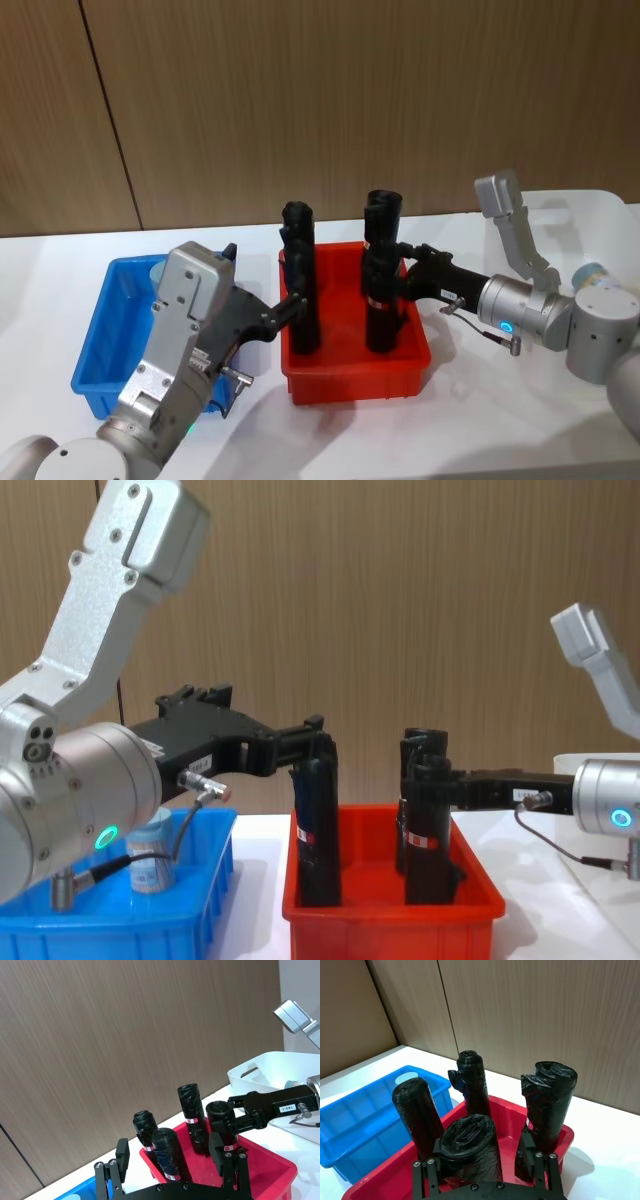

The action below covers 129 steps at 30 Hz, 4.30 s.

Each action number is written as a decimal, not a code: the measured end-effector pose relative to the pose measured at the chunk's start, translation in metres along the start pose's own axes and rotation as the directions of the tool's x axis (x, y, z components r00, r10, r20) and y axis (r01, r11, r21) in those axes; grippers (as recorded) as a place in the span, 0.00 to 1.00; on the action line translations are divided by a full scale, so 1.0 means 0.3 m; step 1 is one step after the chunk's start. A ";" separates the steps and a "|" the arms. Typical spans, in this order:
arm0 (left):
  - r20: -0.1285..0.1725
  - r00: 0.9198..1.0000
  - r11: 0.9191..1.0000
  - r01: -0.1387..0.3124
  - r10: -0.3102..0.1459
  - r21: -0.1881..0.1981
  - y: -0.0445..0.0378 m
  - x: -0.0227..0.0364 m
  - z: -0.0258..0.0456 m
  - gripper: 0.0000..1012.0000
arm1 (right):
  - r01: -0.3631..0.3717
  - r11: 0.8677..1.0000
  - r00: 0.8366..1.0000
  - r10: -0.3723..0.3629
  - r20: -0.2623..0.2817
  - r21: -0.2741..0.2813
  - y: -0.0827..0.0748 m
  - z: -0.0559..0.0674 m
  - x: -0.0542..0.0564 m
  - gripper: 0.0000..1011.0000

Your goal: Pick the cotton swabs from the blue box and place them into the white box.

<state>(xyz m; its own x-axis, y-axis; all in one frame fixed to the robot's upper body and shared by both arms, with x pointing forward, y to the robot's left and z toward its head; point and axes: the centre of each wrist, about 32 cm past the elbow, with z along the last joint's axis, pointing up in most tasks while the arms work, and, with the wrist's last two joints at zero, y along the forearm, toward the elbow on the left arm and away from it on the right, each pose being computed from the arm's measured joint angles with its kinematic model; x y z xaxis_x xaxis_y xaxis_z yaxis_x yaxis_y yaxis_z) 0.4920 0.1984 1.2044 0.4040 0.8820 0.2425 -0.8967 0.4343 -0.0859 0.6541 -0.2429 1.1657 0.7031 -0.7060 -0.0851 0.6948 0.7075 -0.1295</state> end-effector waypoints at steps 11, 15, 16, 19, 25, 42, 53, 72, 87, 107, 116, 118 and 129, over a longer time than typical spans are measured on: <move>0.000 1.000 1.000 0.000 0.000 0.000 0.000 0.000 0.000 0.99 | -0.003 1.000 1.000 0.003 -0.002 0.000 0.010 -0.006 0.005 0.64; 0.000 1.000 1.000 0.000 0.000 0.000 0.000 0.000 0.000 0.99 | -0.004 1.000 1.000 0.004 -0.005 0.003 0.011 -0.007 0.006 0.52; 0.000 1.000 1.000 0.000 0.000 0.000 0.000 0.000 0.000 0.99 | -0.004 1.000 1.000 0.004 -0.005 0.004 0.011 -0.007 0.006 0.52; 0.000 1.000 1.000 0.000 0.000 0.000 0.000 0.000 0.000 0.99 | -0.006 1.000 1.000 0.006 -0.005 0.010 0.011 -0.003 0.007 0.48; 0.000 1.000 1.000 0.000 0.000 0.000 0.000 0.000 0.000 0.99 | -0.010 0.999 1.000 0.010 -0.001 0.036 0.000 0.017 0.002 0.45; 0.000 1.000 1.000 0.000 0.000 0.000 0.000 0.000 0.000 0.99 | 0.024 0.982 0.998 -0.035 0.055 0.190 -0.121 0.160 -0.066 0.36; 0.000 1.000 1.000 0.000 0.000 0.000 0.000 0.000 0.000 0.99 | 0.119 0.960 0.983 -0.151 0.109 0.254 -0.225 0.247 -0.107 0.36; 0.000 1.000 1.000 0.000 0.000 0.000 0.000 0.000 0.000 0.99 | 0.370 0.887 0.892 -0.422 0.162 0.275 -0.391 0.317 -0.118 0.36; 0.000 1.000 1.000 0.000 0.000 0.000 0.000 0.000 0.000 0.99 | 0.568 0.805 0.791 -0.592 0.155 0.173 -0.483 0.281 -0.054 0.36; 0.000 1.000 1.000 0.000 0.000 0.000 0.000 0.000 0.000 0.99 | 0.652 0.758 0.750 -0.651 0.118 0.036 -0.539 0.180 0.042 0.69; 0.000 1.000 1.000 0.000 0.000 0.000 0.000 0.000 0.000 0.99 | 0.651 0.759 0.752 -0.650 0.115 0.030 -0.550 0.167 0.052 0.94; 0.000 1.000 1.000 0.000 0.000 0.000 0.000 0.000 0.000 0.99 | 0.649 0.760 0.753 -0.648 0.114 0.032 -0.553 0.165 0.053 0.99; 0.000 1.000 1.000 0.000 0.000 0.000 0.000 0.000 0.000 0.99 | 0.645 0.763 0.756 -0.644 0.114 0.035 -0.561 0.159 0.054 0.99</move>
<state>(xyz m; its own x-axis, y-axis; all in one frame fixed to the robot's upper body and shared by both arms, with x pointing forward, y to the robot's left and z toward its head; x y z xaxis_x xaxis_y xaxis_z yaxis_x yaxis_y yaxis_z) 0.4920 0.1984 1.2044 0.4041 0.8820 0.2425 -0.8966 0.4344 -0.0859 0.5557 -0.3720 1.2332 0.1013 -0.9861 0.1314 0.9892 0.0857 -0.1193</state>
